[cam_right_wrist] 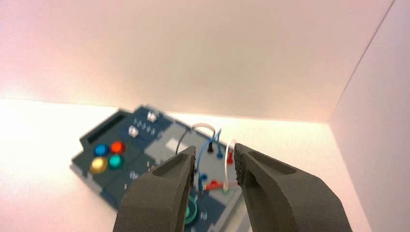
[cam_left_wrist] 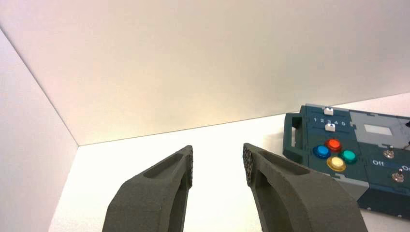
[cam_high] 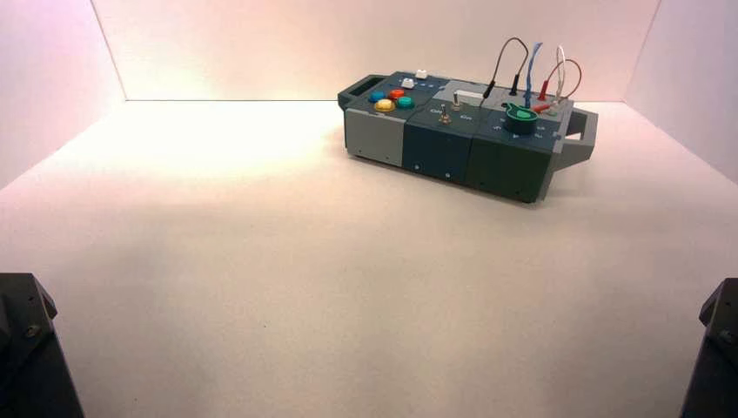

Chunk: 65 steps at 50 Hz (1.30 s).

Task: Insert the blue wire.

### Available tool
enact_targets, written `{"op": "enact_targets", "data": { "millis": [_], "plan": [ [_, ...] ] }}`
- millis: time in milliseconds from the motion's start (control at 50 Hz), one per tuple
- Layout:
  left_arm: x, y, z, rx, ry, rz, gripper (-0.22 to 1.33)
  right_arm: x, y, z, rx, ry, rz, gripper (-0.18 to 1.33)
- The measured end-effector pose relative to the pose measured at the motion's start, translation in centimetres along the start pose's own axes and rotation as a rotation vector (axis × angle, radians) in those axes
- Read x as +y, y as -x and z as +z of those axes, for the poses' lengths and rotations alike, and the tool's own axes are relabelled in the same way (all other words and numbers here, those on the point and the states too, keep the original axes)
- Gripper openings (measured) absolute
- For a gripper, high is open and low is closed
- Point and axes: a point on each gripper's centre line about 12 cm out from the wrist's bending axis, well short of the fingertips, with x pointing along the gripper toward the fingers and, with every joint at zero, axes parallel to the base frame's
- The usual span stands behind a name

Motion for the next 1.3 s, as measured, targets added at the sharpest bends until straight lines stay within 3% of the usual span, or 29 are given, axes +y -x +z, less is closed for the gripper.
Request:
{"op": "enact_targets", "data": {
  "millis": [360, 380, 600, 780, 1040, 1100, 1180, 1300],
  "plan": [
    [-2.4, -0.1, 0.2, 0.089, -0.078, -0.113, 1.06, 0.2, 0.0, 1.6, 0.153, 0.002, 0.011, 0.95],
    [-2.9, -0.1, 0.3, 0.106, -0.094, -0.137, 1.06, 0.2, -0.3, 1.7, 0.195, -0.002, 0.014, 0.98],
    [-4.4, 0.2, 0.6, 0.161, -0.129, -0.209, 1.06, 0.4, -1.6, 2.0, 0.371, -0.006, 0.026, 0.99],
    [-5.3, 0.4, 0.8, 0.195, -0.145, -0.253, 1.06, 0.4, -3.0, 2.0, 0.483, -0.010, 0.029, 0.74],
    [-6.3, 0.2, 0.1, 0.231, -0.165, -0.289, 1.06, 0.5, -4.0, 1.2, 0.571, -0.003, 0.033, 0.80],
    [-6.6, 0.1, -0.1, 0.244, -0.170, -0.301, 1.06, 0.5, -4.2, 1.0, 0.590, 0.000, 0.035, 0.89],
    [-7.0, 0.1, -0.3, 0.254, -0.190, -0.318, 1.06, 0.5, -4.3, 1.0, 0.608, 0.006, 0.036, 1.00],
    [-7.5, -0.2, -0.7, 0.285, -0.227, -0.343, 1.06, 0.5, -4.7, 0.9, 0.648, 0.015, 0.042, 1.01]
  ]
}}
